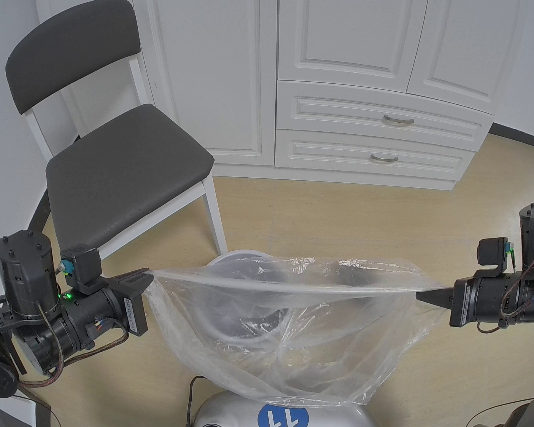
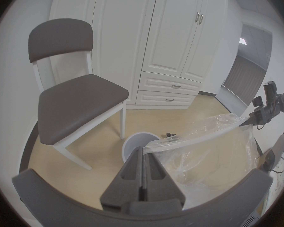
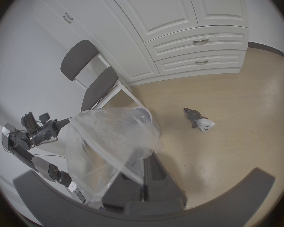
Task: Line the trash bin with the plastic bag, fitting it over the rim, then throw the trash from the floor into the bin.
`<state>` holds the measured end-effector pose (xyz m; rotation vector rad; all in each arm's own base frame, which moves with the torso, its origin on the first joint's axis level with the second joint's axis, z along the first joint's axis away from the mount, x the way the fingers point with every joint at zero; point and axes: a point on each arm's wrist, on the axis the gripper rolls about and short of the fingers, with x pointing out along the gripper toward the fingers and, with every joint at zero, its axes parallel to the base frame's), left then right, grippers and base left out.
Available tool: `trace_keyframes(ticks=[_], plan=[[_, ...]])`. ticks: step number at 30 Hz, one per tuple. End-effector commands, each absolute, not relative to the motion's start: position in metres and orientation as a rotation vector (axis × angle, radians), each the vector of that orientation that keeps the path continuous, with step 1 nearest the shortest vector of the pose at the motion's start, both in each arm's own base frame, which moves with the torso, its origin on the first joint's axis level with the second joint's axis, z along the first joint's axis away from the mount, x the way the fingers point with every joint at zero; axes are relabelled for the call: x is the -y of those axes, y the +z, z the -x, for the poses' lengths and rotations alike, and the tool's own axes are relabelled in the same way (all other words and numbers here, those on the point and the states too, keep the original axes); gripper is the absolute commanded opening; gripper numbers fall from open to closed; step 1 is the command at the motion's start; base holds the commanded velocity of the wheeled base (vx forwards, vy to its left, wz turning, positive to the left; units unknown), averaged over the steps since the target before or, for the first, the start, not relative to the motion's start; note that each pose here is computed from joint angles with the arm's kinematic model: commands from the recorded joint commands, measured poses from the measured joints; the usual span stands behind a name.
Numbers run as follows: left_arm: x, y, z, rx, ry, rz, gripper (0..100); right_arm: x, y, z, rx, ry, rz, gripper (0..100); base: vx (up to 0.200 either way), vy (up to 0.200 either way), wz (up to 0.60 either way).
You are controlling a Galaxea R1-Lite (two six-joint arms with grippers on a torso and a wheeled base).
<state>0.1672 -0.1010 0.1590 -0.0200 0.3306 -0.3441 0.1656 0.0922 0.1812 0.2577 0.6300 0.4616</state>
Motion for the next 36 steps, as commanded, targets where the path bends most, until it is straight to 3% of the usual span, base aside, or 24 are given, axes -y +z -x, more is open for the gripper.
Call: trace_keyframes(ticks=[1, 12, 26, 36], plan=[[0.094, 0.150, -0.181, -0.363, -0.334, 0.036, 0, -0.091, 0.180, -0.163, -0.630, 0.463, -0.241, 0, 0.000, 0.000, 0.00], [0.066, 0.162, -0.199, -0.258, -0.339, 0.149, 0, -0.092, 0.165, -0.165, -0.671, 0.466, -0.154, 0, 0.000, 0.000, 0.00], [0.075, 0.163, -0.226, -0.164, -0.357, 0.193, 0, -0.105, 0.147, -0.192, -0.691, 0.533, 0.082, 0, 0.000, 0.000, 0.00], [0.072, 0.161, -0.230, -0.120, -0.344, 0.185, 0, -0.100, 0.146, -0.190, -0.672, 0.509, 0.143, 0, 0.000, 0.000, 0.00]])
